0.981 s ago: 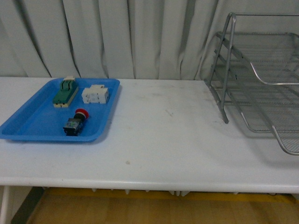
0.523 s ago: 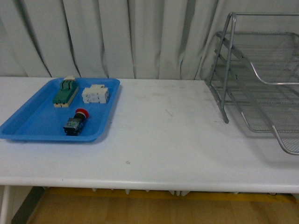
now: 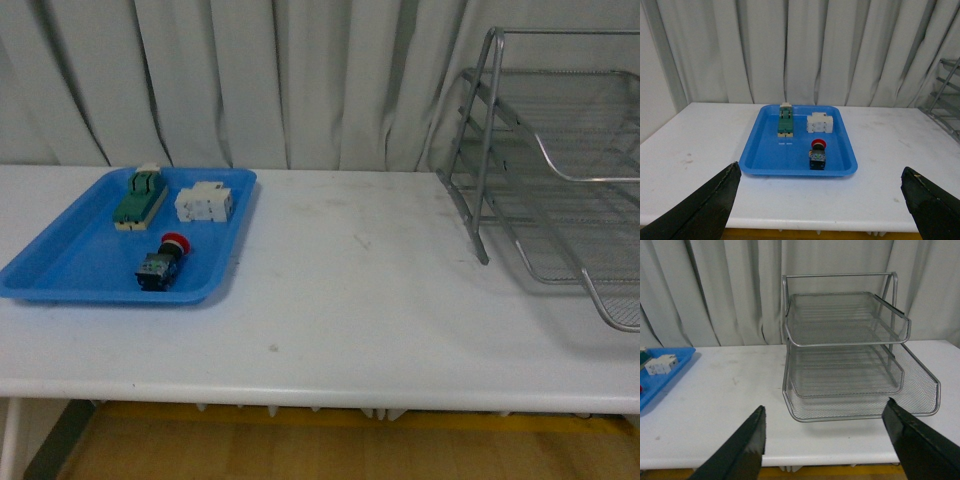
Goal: Place button on rack with both arms
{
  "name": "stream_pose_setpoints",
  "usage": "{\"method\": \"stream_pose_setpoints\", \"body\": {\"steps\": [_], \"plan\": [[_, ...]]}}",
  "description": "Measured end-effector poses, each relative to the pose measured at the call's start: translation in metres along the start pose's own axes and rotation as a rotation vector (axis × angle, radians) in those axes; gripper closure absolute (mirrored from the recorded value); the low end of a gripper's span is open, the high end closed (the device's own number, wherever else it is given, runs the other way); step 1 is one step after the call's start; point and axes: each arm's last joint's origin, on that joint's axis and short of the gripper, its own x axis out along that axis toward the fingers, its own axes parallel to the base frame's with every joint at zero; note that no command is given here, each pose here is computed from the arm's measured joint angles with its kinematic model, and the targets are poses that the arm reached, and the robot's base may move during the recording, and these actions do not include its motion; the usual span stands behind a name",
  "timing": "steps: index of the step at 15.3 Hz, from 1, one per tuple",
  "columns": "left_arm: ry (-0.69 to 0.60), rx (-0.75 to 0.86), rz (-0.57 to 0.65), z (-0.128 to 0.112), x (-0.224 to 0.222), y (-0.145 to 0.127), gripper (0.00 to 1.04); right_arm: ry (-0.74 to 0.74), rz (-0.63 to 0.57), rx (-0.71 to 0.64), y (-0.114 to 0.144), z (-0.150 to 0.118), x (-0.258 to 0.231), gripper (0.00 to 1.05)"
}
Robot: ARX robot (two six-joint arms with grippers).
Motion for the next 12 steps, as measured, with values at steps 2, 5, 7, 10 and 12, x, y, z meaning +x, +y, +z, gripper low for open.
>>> {"method": "stream_pose_setpoints", "body": {"steps": [2,5,7,10,12], "plan": [[0.0,0.0,0.0,0.0,0.0,0.0,0.07,0.0,0.0,0.0,0.0,0.0,0.0,0.07],[0.006,0.0,-0.002,0.0,0.0,0.0,0.07,0.0,0.0,0.0,0.0,0.0,0.0,0.06],[0.251,-0.241,-0.099,0.048,0.047,-0.006,0.07,0.001,0.001,0.0,0.0,0.0,0.0,0.06],[0.392,-0.194,-0.231,0.05,0.177,-0.027,0.07,0.0,0.0,0.0,0.0,0.0,0.0,0.06],[0.429,-0.192,-0.237,0.046,0.193,-0.031,0.07,0.0,0.0,0.0,0.0,0.0,0.0,0.06]]}}
